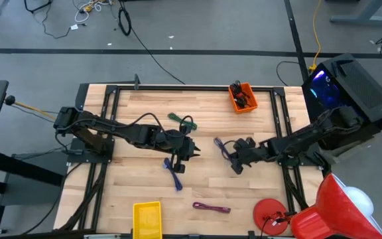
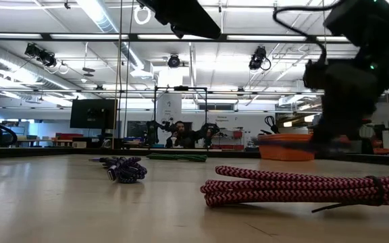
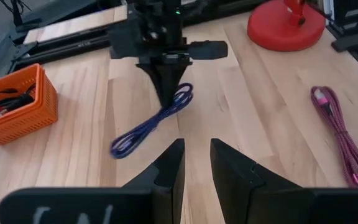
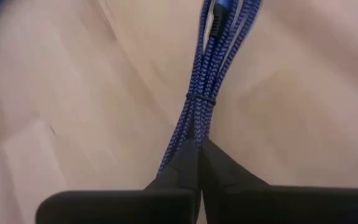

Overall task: Pick & Place USB Port
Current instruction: Put the right blue and black charger cable into the yellow bin

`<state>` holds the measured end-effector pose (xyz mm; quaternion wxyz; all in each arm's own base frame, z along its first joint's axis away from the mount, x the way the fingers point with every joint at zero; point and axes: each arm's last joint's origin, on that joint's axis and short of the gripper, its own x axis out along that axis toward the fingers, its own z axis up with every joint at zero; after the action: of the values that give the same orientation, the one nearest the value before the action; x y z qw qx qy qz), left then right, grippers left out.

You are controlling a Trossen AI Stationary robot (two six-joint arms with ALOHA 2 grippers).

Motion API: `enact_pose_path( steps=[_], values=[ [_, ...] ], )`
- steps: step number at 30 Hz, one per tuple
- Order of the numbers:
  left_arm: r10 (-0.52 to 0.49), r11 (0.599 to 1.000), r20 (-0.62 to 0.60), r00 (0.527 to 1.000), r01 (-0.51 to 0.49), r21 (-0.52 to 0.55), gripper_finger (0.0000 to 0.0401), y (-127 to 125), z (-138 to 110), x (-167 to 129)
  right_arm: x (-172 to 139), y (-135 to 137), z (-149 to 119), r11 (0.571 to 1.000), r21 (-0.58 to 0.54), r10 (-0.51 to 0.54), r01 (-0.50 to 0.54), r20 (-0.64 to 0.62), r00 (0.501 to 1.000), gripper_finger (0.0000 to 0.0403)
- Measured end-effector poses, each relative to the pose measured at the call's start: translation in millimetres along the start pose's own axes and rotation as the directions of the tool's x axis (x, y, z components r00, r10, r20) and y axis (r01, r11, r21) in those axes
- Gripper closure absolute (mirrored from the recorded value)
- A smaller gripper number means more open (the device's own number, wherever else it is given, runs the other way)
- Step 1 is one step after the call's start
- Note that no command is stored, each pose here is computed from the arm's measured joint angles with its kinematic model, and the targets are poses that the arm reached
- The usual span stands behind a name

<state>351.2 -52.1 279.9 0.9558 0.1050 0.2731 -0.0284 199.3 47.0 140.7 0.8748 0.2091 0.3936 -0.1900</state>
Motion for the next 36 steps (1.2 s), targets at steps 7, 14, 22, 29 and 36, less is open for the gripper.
enact_pose_path(
  steps=[7,14,22,29,36],
  values=[
    [0.023,0.999,0.089,0.996,-0.020,-0.038,0.0318,5.2,8.4,0.1,-41.6,-0.2,31.8,0.995,-0.090,0.057,-0.036,0.251,0.966,0.0402],
    [0.081,0.993,0.174,0.981,-0.064,-0.100,0.0318,23.3,14.9,0.4,-90.5,4.6,65.2,0.978,-0.210,0.111,0.001,0.521,0.846,0.0403],
    [0.170,0.980,0.381,0.909,-0.114,-0.165,0.0318,48.6,32.3,-5.2,-107.7,15.6,83.4,0.941,-0.337,0.235,0.007,0.671,0.703,0.0403],
    [0.164,0.979,0.539,0.826,-0.069,-0.192,0.0318,67.8,43.3,-13.2,-110.1,17.1,85.5,0.935,-0.354,0.257,0.003,0.687,0.680,0.0403],
    [0.189,0.963,0.556,0.810,-0.041,-0.267,0.0318,80.7,42.5,-15.0,-115.9,19.0,90.1,0.926,-0.377,0.279,0.026,0.729,0.626,0.0403]
  ],
)
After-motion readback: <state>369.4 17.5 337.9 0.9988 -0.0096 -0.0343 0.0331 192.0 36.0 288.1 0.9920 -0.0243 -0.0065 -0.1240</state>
